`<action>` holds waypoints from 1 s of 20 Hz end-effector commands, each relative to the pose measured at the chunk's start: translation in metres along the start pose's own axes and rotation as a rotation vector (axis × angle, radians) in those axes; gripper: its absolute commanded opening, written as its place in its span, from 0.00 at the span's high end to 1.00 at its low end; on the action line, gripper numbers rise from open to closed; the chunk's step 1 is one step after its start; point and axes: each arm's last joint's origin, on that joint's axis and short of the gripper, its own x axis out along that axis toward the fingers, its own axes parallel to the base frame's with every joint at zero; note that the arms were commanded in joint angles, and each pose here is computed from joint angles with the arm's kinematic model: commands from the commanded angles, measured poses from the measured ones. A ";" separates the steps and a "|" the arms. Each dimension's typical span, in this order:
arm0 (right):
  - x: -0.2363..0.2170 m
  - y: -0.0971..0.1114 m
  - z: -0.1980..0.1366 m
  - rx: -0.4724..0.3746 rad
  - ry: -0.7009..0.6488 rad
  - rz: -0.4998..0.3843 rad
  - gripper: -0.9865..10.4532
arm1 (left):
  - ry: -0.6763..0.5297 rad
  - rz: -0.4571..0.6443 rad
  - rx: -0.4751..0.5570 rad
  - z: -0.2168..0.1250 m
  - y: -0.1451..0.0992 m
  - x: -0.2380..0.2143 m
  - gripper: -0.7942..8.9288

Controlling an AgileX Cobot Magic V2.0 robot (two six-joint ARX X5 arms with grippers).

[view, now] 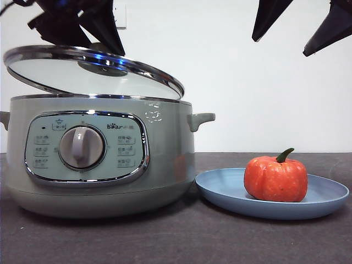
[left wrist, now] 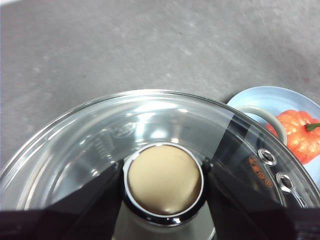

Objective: Take the pumpkin out from the steamer,put the pumpkin in the blue plate,close the lid

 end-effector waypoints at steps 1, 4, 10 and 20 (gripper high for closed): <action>0.002 0.000 -0.001 0.009 -0.001 -0.003 0.42 | -0.057 -0.015 0.006 0.007 -0.003 0.002 0.93; 0.002 0.000 -0.001 0.009 -0.002 -0.003 0.42 | -0.043 -0.022 0.009 0.006 -0.005 0.007 0.93; 0.002 0.000 -0.001 0.009 -0.004 -0.002 0.42 | -0.011 -0.023 0.007 0.003 -0.005 0.008 0.93; 0.002 0.000 -0.001 0.016 -0.003 -0.002 0.42 | 0.061 -0.025 0.007 -0.004 -0.005 0.015 0.93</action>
